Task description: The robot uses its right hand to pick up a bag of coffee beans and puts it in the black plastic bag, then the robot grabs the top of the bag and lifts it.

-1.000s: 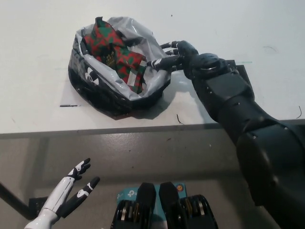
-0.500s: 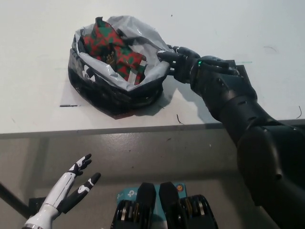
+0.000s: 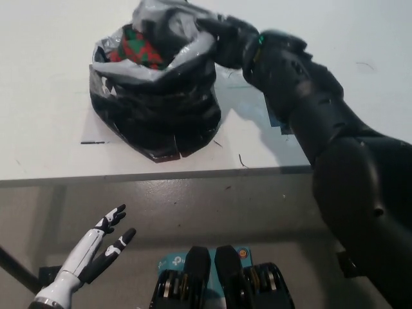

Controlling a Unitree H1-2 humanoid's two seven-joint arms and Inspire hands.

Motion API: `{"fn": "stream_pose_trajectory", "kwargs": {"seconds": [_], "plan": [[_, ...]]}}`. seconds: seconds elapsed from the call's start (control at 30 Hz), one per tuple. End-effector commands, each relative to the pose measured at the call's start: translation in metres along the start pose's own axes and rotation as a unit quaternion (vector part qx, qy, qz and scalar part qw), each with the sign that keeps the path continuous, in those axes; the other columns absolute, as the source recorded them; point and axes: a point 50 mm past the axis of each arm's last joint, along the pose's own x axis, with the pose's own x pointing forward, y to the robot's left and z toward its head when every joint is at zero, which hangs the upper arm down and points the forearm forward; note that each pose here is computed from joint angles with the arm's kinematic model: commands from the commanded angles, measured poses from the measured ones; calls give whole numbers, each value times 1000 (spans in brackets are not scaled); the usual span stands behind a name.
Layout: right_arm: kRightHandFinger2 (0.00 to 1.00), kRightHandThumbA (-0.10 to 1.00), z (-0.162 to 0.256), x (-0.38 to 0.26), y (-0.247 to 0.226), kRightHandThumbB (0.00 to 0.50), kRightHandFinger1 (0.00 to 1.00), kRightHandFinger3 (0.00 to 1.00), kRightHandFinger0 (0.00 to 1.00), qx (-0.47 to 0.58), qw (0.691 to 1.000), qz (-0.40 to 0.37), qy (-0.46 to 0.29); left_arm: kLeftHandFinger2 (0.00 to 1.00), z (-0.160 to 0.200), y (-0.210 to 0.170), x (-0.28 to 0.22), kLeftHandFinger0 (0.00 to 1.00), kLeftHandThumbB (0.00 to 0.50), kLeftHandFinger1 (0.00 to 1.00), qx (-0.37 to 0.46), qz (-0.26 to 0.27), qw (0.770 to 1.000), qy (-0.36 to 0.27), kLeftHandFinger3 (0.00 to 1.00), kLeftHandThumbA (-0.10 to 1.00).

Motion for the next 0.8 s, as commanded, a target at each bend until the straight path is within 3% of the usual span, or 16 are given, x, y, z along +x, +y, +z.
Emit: {"fn": "stream_pose_trajectory", "kwargs": {"seconds": [0.0, 0.03, 0.1, 0.23, 0.3, 0.47, 0.63, 0.77], "plan": [[549, 152, 59, -18, 76, 97, 63, 597, 0, 25, 996, 67, -50, 1000, 6, 9, 5, 1000, 183, 1000, 7, -2, 1000, -18, 1000, 913], [559, 127, 64, -20, 84, 95, 73, 614, 0, 29, 995, 72, -55, 1000, 6, 9, 5, 1000, 194, 1000, 6, -3, 1000, -19, 1000, 917], [568, 121, 70, -24, 94, 76, 115, 742, 0, 28, 994, 80, -66, 1000, 7, 9, 5, 1000, 184, 1000, 5, -3, 1000, -21, 1000, 913], [541, 184, 82, -31, 115, 76, 109, 746, 0, 21, 993, 93, -71, 1000, 8, 10, 7, 1000, 176, 1000, 12, -4, 1000, -24, 1000, 911], [571, 188, 89, -36, 127, 54, 131, 853, 0, 21, 992, 98, -79, 1000, 9, 11, 8, 1000, 171, 1000, 22, -5, 999, -27, 1000, 929], [621, 141, 101, -44, 144, 55, 166, 971, 0, 31, 990, 106, -92, 1000, 10, 10, 10, 1000, 174, 1000, 27, -7, 999, -26, 1000, 937], [639, 186, 114, -52, 156, 35, 188, 947, 0, 31, 988, 118, -99, 1000, 9, 6, 6, 1000, 172, 1000, 27, -12, 999, -26, 1000, 940], [586, 288, 125, -59, 162, 15, 184, 828, 0, 25, 985, 128, -112, 1000, 7, 0, 3, 1000, 174, 1000, 18, -14, 1000, -22, 1000, 921]]}}
